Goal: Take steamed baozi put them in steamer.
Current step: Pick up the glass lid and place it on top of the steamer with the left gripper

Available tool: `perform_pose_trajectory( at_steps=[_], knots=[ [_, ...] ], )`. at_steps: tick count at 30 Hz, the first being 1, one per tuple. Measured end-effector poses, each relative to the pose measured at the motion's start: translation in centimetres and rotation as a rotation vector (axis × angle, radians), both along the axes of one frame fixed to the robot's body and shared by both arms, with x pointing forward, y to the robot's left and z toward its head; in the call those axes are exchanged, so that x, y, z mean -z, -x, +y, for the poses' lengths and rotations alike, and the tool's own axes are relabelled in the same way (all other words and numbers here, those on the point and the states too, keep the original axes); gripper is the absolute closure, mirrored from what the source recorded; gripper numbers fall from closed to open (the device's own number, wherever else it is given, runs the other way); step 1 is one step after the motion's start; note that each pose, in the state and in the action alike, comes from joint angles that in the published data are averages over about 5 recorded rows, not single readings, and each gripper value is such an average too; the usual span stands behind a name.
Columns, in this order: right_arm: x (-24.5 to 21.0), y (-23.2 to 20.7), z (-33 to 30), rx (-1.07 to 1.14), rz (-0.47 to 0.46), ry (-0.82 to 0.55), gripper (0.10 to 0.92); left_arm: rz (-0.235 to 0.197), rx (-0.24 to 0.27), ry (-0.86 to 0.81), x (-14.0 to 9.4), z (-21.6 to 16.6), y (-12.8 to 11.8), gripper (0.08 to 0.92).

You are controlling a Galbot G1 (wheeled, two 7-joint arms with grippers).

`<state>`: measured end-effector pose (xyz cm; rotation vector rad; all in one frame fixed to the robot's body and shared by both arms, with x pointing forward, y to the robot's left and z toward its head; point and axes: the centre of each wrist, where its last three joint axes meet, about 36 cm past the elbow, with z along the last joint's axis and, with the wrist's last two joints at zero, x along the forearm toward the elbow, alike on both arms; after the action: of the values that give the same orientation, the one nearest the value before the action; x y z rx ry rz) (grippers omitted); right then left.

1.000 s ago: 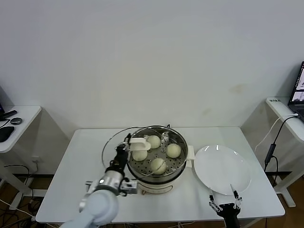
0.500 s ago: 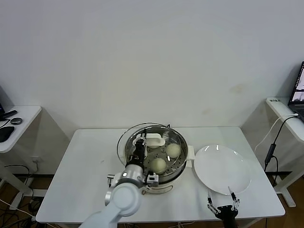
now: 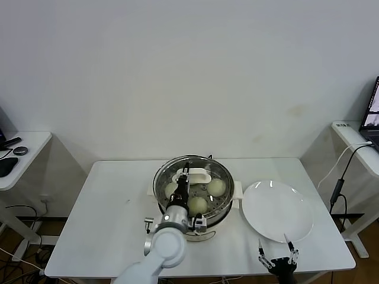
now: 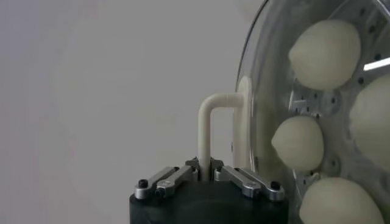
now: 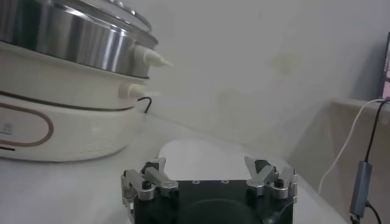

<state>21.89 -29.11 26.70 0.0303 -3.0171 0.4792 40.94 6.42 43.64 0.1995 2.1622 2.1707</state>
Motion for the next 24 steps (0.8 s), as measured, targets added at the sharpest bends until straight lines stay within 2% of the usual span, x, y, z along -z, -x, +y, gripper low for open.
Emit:
perform_pose_trajectory(
  at_steps=[24],
  knots=[
    [0.5, 0.3, 0.2, -0.012, 0.015, 0.0, 0.2, 0.005, 0.0, 0.006, 1.2, -1.2, -0.3, 0.829]
  ],
)
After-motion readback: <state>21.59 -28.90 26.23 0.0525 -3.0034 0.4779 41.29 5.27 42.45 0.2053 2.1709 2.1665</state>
